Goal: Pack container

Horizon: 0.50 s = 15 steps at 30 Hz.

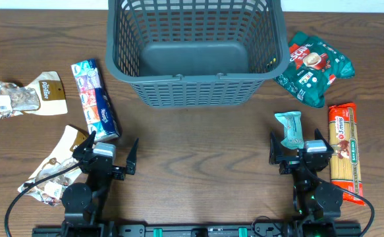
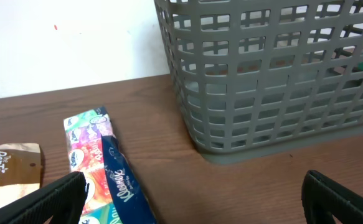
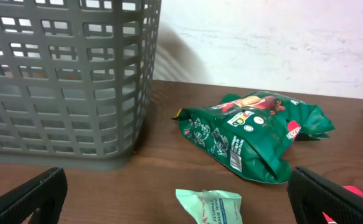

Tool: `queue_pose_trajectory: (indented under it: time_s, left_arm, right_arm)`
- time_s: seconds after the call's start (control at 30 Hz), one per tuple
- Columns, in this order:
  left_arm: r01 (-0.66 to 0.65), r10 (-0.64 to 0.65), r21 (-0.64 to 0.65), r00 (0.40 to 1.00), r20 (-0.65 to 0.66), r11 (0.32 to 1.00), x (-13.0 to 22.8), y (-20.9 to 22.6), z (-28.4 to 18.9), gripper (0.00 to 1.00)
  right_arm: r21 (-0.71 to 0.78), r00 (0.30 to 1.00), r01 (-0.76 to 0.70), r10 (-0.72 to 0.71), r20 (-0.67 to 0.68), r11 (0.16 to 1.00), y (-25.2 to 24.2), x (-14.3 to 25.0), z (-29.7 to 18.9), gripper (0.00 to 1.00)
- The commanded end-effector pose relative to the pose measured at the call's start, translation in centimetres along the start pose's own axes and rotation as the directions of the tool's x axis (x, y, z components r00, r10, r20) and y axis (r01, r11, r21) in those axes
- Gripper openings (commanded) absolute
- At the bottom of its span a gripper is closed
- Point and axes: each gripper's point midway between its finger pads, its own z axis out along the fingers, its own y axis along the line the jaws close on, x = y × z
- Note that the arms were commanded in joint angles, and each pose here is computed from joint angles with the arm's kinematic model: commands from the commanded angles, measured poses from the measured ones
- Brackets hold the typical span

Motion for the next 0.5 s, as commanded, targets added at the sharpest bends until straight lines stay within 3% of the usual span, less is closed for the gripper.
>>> queue_pose_trajectory:
  time_s: [0.0, 0.17, 0.33, 0.47]
  left_arm:
    - [0.008, -0.008, 0.013, 1.000, -0.024, 1.000, 1.27, -0.30, 0.23, 0.99]
    - [0.014, -0.014, 0.013, 1.000, -0.025, 1.000, 1.31, -0.31, 0.24, 0.99]
    - [0.110, -0.109, 0.010, 0.994, -0.023, 0.994, 1.22, -0.29, 0.24, 0.99]
    - [0.115, -0.115, 0.010, 0.993, -0.027, 0.993, 1.31, -0.30, 0.25, 0.99]
  right_arm:
    - [-0.026, 1.000, 0.009, -0.009, 0.003, 1.000, 0.51, 0.09, 0.00, 0.99]
    - [-0.025, 0.997, -0.073, 0.073, -0.003, 0.997, 0.50, 0.17, 0.02, 0.99]
    - [-0.023, 0.980, -0.198, 0.198, -0.018, 0.980, 0.51, 0.44, 0.09, 0.99]
    - [-0.021, 0.976, -0.218, 0.218, -0.022, 0.976, 0.50, 0.51, 0.12, 0.99]
